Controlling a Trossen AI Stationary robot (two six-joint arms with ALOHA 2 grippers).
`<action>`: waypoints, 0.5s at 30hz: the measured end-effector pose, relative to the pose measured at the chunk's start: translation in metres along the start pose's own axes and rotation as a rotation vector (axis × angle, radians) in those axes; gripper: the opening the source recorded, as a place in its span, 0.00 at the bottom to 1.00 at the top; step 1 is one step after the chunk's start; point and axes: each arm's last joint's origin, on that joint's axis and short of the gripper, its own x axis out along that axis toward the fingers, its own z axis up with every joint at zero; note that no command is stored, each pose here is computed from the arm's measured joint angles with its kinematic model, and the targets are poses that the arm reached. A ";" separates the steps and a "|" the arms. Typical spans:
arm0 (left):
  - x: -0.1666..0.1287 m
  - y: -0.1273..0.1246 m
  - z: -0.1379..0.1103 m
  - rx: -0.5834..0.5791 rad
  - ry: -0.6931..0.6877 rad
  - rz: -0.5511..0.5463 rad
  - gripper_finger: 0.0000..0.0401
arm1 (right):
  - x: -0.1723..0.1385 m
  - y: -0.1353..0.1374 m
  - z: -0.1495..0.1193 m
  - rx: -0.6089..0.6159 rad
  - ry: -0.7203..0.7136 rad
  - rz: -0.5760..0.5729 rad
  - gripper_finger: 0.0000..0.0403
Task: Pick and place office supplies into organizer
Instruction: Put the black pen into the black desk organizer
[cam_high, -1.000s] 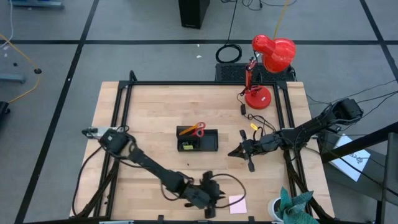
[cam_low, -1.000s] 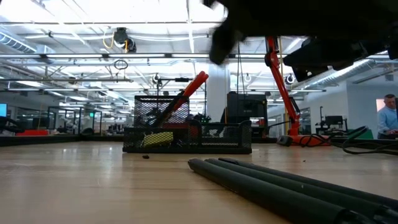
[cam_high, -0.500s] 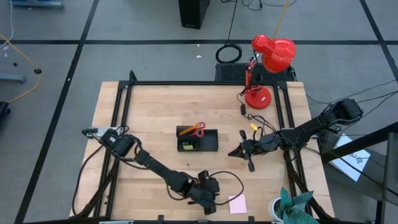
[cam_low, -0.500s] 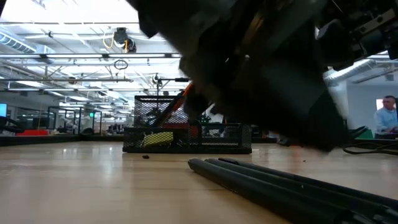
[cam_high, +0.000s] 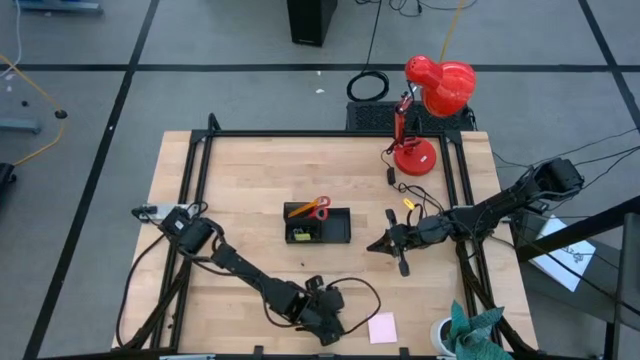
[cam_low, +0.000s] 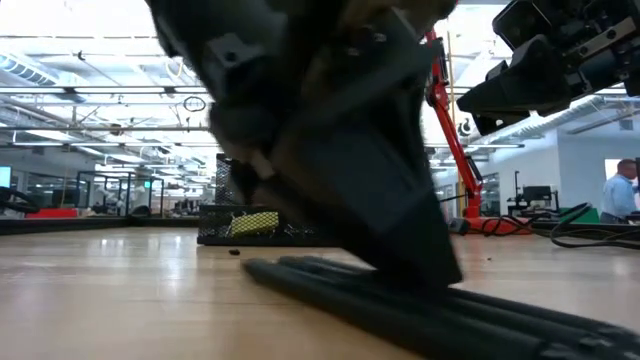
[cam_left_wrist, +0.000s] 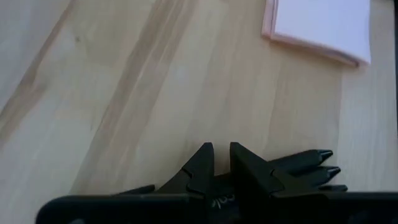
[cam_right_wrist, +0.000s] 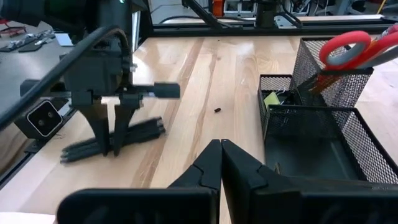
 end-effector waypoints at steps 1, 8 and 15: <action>-0.001 -0.001 -0.003 -0.006 0.014 0.013 0.15 | 0.000 0.000 0.000 0.000 0.002 0.000 0.01; -0.007 -0.005 -0.021 0.009 0.071 0.075 0.15 | 0.000 0.000 -0.001 0.006 0.013 -0.002 0.01; -0.010 -0.010 -0.016 0.092 -0.034 0.060 0.15 | 0.000 0.000 -0.001 0.006 0.012 -0.003 0.01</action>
